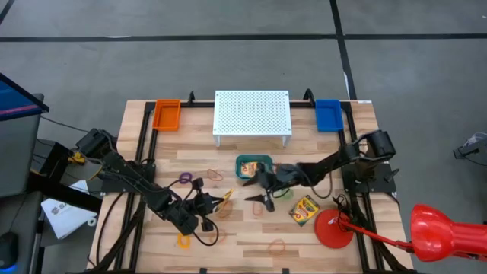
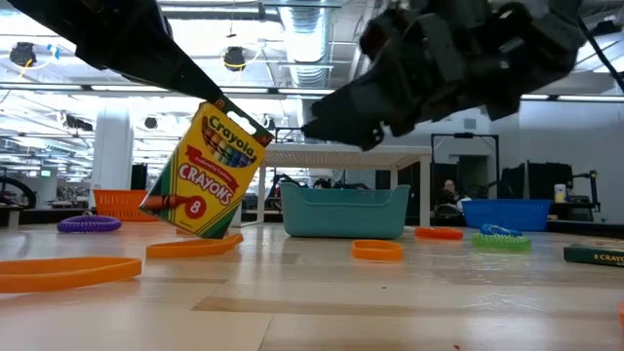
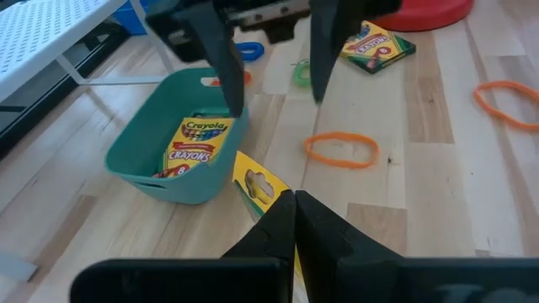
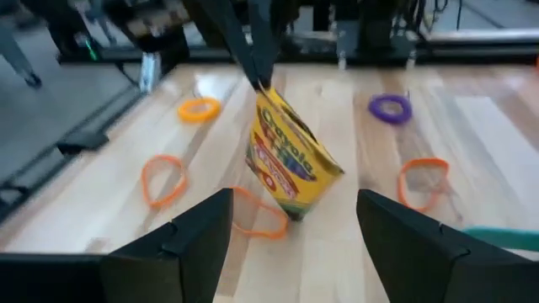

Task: Pick & Place Office Desk Supplies
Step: Put the yellow crayon box into the green bin

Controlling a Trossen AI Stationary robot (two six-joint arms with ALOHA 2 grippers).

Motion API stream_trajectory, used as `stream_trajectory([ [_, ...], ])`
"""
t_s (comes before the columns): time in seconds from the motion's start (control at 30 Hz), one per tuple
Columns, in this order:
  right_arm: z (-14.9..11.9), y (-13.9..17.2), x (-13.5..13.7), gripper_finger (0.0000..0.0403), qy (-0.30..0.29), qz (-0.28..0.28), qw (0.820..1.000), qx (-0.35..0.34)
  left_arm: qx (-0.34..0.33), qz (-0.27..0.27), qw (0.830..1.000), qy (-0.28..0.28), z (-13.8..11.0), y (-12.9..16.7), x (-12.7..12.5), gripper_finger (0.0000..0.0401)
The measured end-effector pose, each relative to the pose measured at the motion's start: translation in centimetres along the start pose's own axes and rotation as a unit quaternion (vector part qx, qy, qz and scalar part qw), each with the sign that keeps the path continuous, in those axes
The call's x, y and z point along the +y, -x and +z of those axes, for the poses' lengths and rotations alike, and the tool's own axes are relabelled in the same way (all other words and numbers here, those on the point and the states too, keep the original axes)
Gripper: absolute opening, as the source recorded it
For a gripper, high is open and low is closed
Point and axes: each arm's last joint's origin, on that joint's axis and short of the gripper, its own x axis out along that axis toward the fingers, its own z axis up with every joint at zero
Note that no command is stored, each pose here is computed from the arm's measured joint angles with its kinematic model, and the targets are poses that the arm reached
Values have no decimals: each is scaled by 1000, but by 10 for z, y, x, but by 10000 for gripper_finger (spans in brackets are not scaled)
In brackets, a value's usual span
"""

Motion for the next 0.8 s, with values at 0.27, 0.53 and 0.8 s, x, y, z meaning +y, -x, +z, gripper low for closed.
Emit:
stream_trajectory([
  [0.27,9,-25,-5,249,20,-7,999,31,-5,-15,1000,-1,-1,6,-6,0],
  [0.53,19,-27,-18,249,15,-5,1000,24,-8,-20,1000,-5,-2,9,-8,0],
  [0.8,25,-31,-17,249,20,30,999,38,-7,-17,1000,-8,-2,9,-8,0],
])
